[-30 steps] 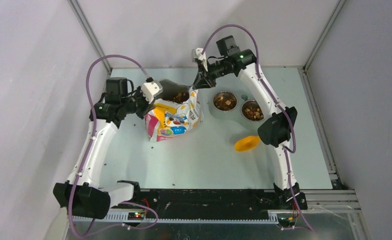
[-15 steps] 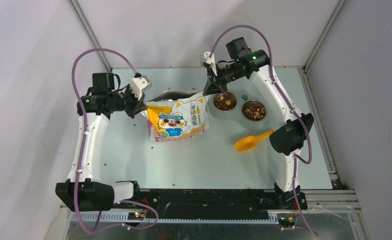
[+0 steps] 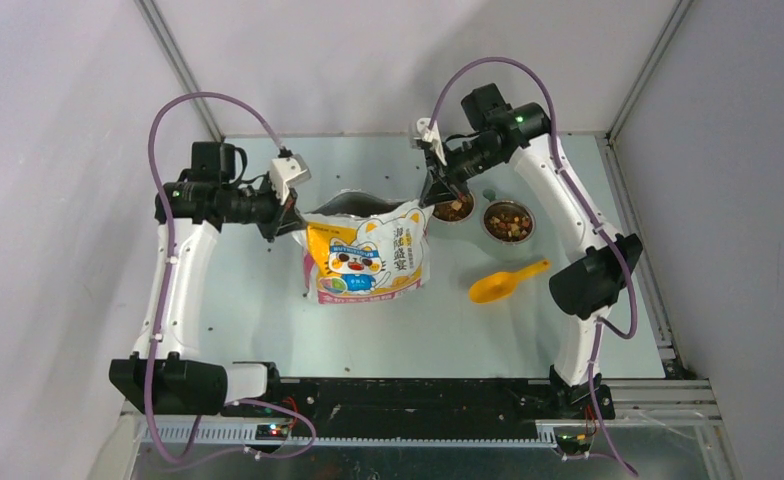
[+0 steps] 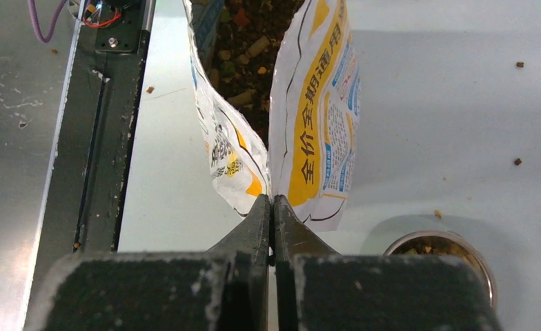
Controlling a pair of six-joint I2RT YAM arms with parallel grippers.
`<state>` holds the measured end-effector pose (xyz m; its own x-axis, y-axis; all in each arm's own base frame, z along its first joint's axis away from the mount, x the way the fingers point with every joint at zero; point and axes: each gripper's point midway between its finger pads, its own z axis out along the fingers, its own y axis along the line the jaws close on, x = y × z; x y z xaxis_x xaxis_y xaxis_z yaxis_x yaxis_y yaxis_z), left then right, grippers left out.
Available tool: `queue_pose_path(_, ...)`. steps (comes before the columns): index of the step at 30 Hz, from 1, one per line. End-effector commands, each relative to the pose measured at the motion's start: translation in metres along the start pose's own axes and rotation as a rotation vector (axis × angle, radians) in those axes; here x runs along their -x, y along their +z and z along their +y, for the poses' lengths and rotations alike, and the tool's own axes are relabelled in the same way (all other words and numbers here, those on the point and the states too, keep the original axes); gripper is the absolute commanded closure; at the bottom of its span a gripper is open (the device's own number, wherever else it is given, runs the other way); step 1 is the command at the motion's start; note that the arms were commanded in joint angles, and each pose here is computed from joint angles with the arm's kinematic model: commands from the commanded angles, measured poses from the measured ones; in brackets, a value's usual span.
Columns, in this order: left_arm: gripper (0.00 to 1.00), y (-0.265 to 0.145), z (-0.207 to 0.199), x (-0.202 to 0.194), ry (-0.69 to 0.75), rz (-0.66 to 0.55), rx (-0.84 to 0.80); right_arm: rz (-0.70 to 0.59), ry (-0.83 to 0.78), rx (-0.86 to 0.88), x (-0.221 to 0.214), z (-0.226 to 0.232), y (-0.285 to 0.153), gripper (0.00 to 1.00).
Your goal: Serve the pet food
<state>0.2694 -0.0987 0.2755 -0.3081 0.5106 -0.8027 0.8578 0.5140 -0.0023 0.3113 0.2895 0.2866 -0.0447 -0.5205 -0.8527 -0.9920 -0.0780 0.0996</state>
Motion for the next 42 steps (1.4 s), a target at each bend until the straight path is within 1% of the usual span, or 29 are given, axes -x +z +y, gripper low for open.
queue_pose_path(1, 1.0, -0.018, 0.012, 0.042, 0.166, -0.11, 0.07, -0.027, -0.148, 0.009, 0.02, 0.017, -0.004, 0.98)
queue_pose_path(2, 1.0, -0.017, 0.011, 0.041, 0.165, -0.107, 0.068, -0.016, -0.15, 0.011, 0.018, 0.018, -0.001, 0.9)
queue_pose_path(3, 1.0, -0.018, 0.012, 0.041, 0.164, -0.107, 0.07, -0.008, -0.159, 0.024, 0.017, 0.021, 0.003, 0.86)
queue_pose_path(4, 1.0, -0.017, 0.011, 0.04, 0.161, -0.107, 0.071, -0.001, -0.164, 0.028, 0.016, 0.022, 0.006, 0.79)
queue_pose_path(5, 1.0, -0.018, 0.012, 0.041, 0.162, -0.109, 0.074, 0.003, -0.169, 0.037, 0.016, 0.024, 0.009, 0.76)
queue_pose_path(6, 1.0, -0.014, 0.007, 0.043, 0.169, -0.112, 0.056, 0.005, -0.176, 0.035, 0.016, 0.023, 0.011, 0.69)
queue_pose_path(9, 1.0, -0.01, 0.005, 0.044, 0.173, -0.113, 0.048, 0.018, -0.184, 0.037, 0.014, 0.019, 0.021, 0.59)
queue_pose_path(11, 1.0, -0.008, 0.005, 0.043, 0.171, -0.108, 0.043, 0.026, -0.186, 0.037, 0.012, 0.016, 0.026, 0.57)
queue_pose_path(14, 1.0, -0.006, 0.004, 0.041, 0.181, -0.094, 0.036, 0.035, -0.18, 0.046, 0.011, 0.015, 0.033, 0.56)
queue_pose_path(15, 0.98, -0.005, 0.004, 0.04, 0.186, -0.087, 0.035, 0.039, -0.178, 0.046, 0.011, 0.015, 0.034, 0.59)
queue_pose_path(16, 0.86, -0.003, 0.003, 0.039, 0.202, -0.077, 0.034, 0.041, -0.18, 0.049, 0.012, 0.015, 0.035, 0.6)
queue_pose_path(17, 0.79, -0.002, 0.001, 0.04, 0.227, -0.073, 0.027, 0.045, -0.182, 0.044, 0.011, 0.015, 0.034, 0.65)
queue_pose_path(18, 0.69, -0.001, 0.0, 0.039, 0.242, -0.068, 0.028, 0.047, -0.18, 0.041, 0.011, 0.016, 0.033, 0.66)
queue_pose_path(19, 0.65, 0.002, -0.004, 0.04, 0.274, -0.067, 0.018, 0.049, -0.184, 0.029, 0.011, 0.014, 0.033, 0.7)
queue_pose_path(20, 0.59, 0.003, -0.003, 0.041, 0.298, -0.065, 0.028, 0.05, -0.18, 0.023, 0.01, 0.015, 0.031, 0.71)
queue_pose_path(22, 0.54, 0.01, -0.006, 0.043, 0.358, -0.057, 0.027, 0.044, -0.188, 0.007, 0.01, 0.015, 0.03, 0.74)
queue_pose_path(23, 0.53, 0.016, -0.011, 0.043, 0.385, -0.052, 0.01, 0.037, -0.202, -0.006, 0.012, 0.013, 0.029, 0.74)
queue_pose_path(26, 0.52, 0.028, -0.011, 0.043, 0.444, -0.024, 0.015, 0.039, -0.196, -0.015, 0.01, 0.015, 0.029, 0.75)
queue_pose_path(30, 0.52, 0.037, -0.008, 0.031, 0.504, 0.06, 0.004, 0.044, -0.179, -0.017, 0.008, 0.015, 0.028, 0.76)
queue_pose_path(32, 0.54, 0.036, -0.005, 0.027, 0.535, 0.091, 0.013, 0.044, -0.169, -0.021, 0.007, 0.014, 0.028, 0.79)
queue_pose_path(33, 0.59, 0.034, -0.004, 0.022, 0.539, 0.115, 0.014, 0.045, -0.165, -0.024, 0.006, 0.014, 0.027, 0.81)
queue_pose_path(34, 0.63, 0.032, -0.004, 0.023, 0.563, 0.121, 0.014, 0.047, -0.164, -0.029, 0.005, 0.013, 0.026, 0.86)
queue_pose_path(35, 0.74, 0.03, -0.005, 0.019, 0.564, 0.139, 0.009, 0.049, -0.166, -0.032, 0.005, 0.012, 0.025, 0.88)
queue_pose_path(36, 0.86, 0.026, -0.004, 0.019, 0.569, 0.15, 0.011, 0.055, -0.162, -0.038, 0.002, 0.011, 0.022, 0.95)
queue_pose_path(37, 0.9, 0.024, -0.003, 0.02, 0.566, 0.15, 0.015, 0.058, -0.166, -0.045, 0.002, 0.009, 0.019, 0.99)
queue_pose_path(38, 0.97, 0.019, 0.001, 0.024, 0.549, 0.137, 0.033, 0.059, -0.158, -0.059, 0.001, 0.007, 0.013, 1.0)
queue_pose_path(39, 0.98, 0.015, 0.004, 0.027, 0.532, 0.124, 0.048, 0.055, -0.151, -0.071, 0.001, 0.005, 0.008, 1.0)
queue_pose_path(41, 1.0, 0.003, 0.018, 0.039, 0.452, 0.069, 0.117, 0.03, -0.122, -0.113, 0.003, -0.003, -0.009, 1.0)
queue_pose_path(42, 1.0, -0.003, 0.03, 0.042, 0.382, 0.041, 0.158, 0.012, -0.091, -0.149, 0.005, -0.008, -0.022, 1.0)
